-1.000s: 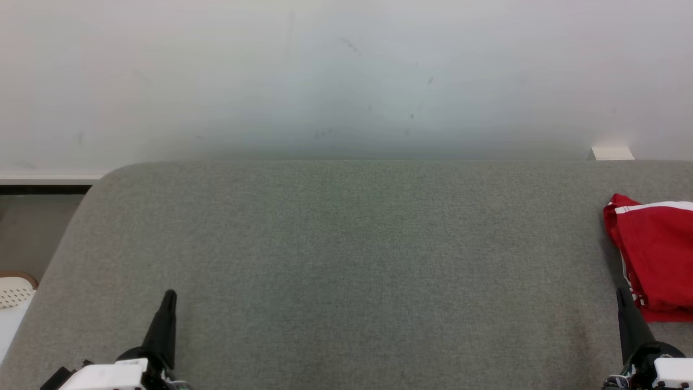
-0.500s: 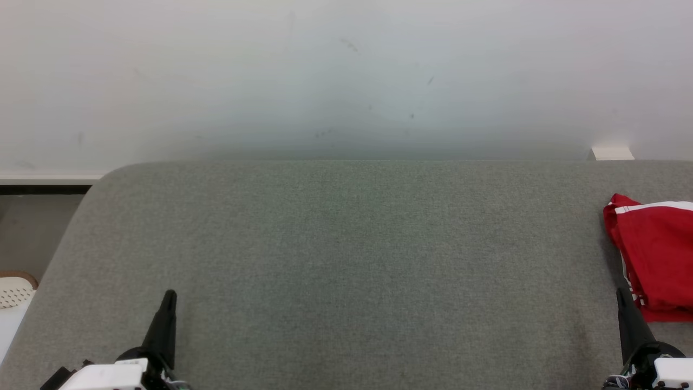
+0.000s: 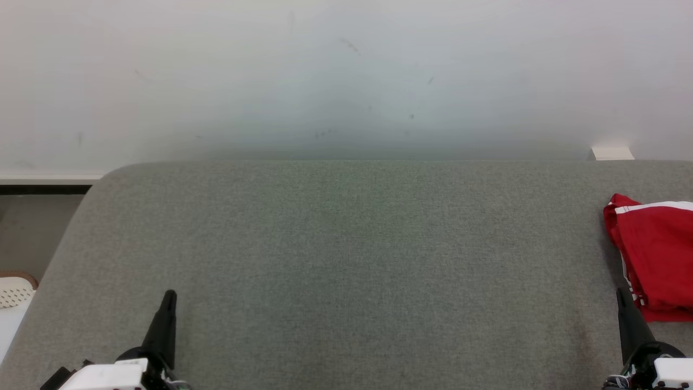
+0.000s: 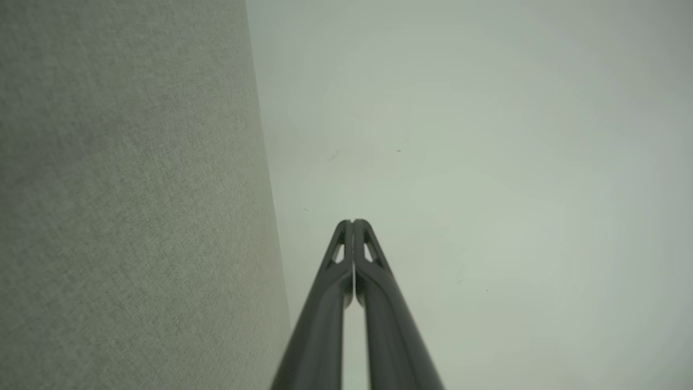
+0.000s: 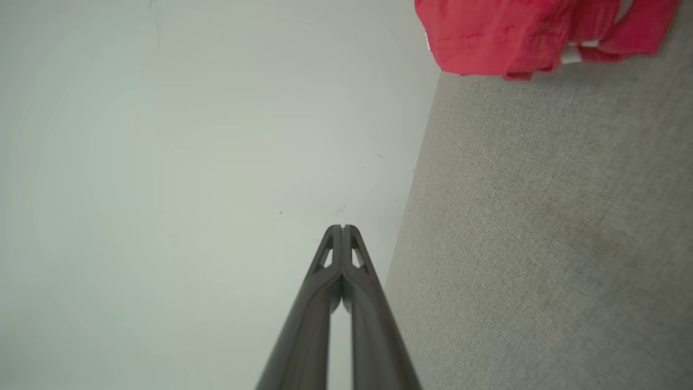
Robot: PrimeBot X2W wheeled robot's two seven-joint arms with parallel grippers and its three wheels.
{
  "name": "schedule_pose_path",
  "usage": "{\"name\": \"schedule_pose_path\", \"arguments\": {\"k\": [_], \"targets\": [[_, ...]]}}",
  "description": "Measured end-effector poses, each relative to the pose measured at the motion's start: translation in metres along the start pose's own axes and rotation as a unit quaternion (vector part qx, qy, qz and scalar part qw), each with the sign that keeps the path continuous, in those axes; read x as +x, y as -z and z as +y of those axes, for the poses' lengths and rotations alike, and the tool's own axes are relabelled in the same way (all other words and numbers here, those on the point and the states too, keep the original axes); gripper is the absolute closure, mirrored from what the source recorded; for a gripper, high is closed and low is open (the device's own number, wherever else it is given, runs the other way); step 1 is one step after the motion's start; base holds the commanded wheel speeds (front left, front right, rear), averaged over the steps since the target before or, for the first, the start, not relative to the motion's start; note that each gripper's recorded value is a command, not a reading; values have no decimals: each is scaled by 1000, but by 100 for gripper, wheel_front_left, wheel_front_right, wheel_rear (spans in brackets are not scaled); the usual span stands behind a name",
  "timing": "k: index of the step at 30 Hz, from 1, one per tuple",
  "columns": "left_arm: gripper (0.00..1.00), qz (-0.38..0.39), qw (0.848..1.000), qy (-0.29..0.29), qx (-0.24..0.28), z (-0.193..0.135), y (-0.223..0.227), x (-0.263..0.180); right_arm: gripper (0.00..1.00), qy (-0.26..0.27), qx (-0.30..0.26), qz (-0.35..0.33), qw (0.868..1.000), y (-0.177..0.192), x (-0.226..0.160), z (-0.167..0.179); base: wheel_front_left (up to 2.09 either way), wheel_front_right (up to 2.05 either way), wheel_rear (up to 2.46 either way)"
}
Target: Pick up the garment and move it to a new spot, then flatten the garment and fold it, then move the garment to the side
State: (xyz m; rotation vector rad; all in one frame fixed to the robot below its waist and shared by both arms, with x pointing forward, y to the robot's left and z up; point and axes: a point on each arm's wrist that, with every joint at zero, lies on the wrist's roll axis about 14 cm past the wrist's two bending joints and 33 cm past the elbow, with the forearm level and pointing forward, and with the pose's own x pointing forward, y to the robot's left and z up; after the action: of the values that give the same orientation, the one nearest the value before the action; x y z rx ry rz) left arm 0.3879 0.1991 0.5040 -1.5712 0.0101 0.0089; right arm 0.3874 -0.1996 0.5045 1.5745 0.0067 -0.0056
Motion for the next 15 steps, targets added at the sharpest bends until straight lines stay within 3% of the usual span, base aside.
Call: {"name": "schedule_pose_path", "arguments": {"k": [15], "targets": [[100, 0, 1000, 0, 0, 0, 0, 0, 100, 0, 0, 0, 1000, 0, 0, 0, 0, 0, 0]]}}
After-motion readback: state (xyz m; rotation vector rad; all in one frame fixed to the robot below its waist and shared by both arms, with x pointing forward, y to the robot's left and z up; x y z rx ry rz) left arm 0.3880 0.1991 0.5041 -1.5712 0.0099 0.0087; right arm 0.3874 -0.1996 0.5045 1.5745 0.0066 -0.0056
